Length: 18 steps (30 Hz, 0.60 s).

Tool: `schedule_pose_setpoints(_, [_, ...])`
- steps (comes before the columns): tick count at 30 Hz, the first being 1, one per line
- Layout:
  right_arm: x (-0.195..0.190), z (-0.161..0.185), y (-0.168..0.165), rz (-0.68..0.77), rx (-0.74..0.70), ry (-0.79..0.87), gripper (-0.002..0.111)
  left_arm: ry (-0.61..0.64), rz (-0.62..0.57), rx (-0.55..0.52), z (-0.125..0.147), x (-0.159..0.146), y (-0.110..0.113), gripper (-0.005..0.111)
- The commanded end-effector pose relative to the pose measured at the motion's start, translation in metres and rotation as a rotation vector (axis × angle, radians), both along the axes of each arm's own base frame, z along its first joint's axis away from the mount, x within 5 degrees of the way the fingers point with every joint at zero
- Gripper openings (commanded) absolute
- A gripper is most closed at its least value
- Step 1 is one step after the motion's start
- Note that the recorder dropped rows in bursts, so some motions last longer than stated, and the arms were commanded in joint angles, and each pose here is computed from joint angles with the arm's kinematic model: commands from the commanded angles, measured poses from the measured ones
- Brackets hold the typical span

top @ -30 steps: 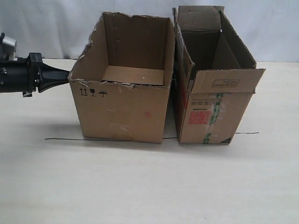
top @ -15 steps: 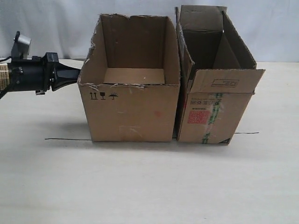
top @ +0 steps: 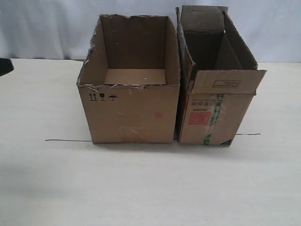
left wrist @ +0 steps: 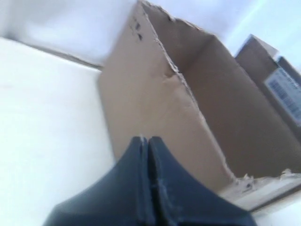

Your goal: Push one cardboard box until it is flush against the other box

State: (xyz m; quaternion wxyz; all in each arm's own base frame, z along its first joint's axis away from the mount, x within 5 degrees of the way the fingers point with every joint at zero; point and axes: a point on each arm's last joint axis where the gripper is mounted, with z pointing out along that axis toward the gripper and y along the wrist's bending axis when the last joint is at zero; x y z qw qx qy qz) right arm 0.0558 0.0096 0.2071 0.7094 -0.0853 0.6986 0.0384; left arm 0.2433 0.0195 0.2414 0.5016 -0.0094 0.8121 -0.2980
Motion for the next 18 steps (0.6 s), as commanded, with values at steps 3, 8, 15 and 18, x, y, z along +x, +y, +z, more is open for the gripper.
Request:
schedule_pose_setpoints(3, [0.000,-0.001,0.000,-0.006,-0.001,0.001,0.005,-0.233,0.168,0.121,0.007,-0.081,-0.018,0.000])
schedule_pose_setpoints(8, [0.000,-0.001,0.000,-0.006,-0.001,0.001,0.005,-0.357,0.239,0.185,0.004,-0.126,-0.029,0.000])
schedule_pose_setpoints(15, [0.000,-0.001,0.000,-0.006,-0.001,0.001,0.005,-0.425,0.313,0.181,-0.008,-0.160,-0.035,0.000])
schedule_pose_setpoints(18, [0.000,-0.001,0.000,-0.006,-0.001,0.001,0.005,-0.467,0.335,0.162,-0.018,-0.174,-0.034,0.000])
